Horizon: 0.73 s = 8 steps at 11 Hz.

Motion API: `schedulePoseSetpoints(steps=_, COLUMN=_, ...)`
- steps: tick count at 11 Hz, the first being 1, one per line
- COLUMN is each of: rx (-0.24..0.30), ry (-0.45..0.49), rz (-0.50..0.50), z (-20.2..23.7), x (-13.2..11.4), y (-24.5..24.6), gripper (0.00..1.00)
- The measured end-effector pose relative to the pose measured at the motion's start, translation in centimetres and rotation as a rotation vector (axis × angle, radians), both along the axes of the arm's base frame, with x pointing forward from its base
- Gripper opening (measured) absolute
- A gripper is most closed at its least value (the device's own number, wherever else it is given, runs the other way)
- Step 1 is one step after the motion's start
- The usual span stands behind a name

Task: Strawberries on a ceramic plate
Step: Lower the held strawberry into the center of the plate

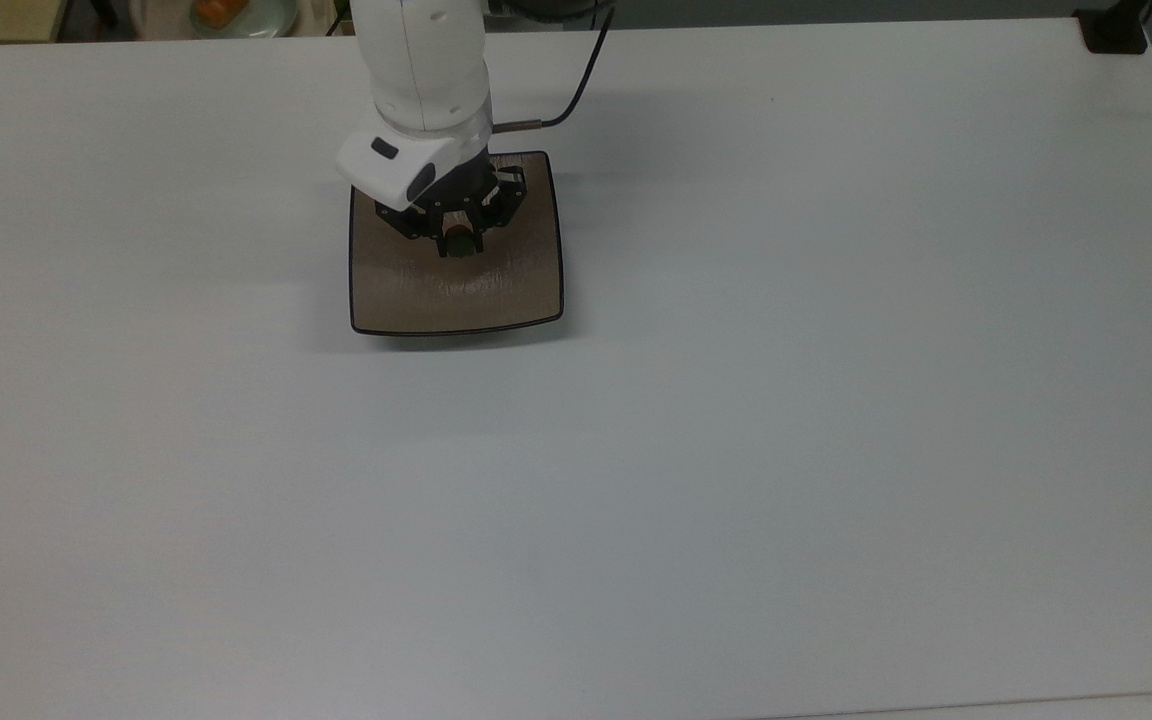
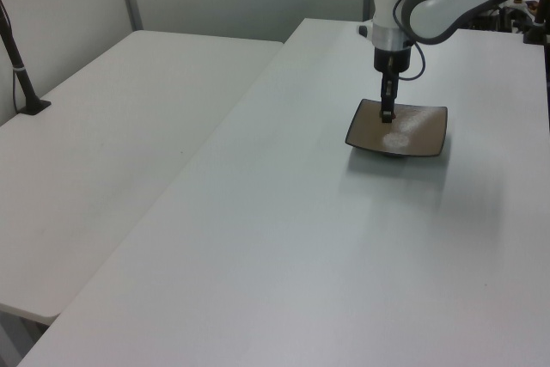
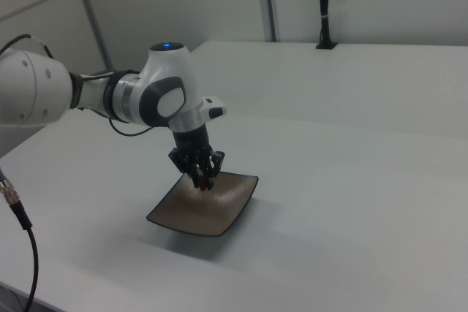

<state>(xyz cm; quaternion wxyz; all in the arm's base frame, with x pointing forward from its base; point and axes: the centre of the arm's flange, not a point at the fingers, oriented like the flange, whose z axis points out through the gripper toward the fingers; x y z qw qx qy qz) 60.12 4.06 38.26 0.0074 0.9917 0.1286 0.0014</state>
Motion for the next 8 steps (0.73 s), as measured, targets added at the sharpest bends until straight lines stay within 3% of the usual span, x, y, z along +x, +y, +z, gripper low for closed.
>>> schedulePoseSetpoints(steps=4, rx=-0.011, ry=0.044, rz=0.016, z=-2.8, x=0.1, y=1.0, gripper=0.33)
schedulePoseSetpoints(steps=8, rx=-0.014, ry=0.055, rz=0.017, z=-3.4, x=0.1, y=1.1, gripper=0.41)
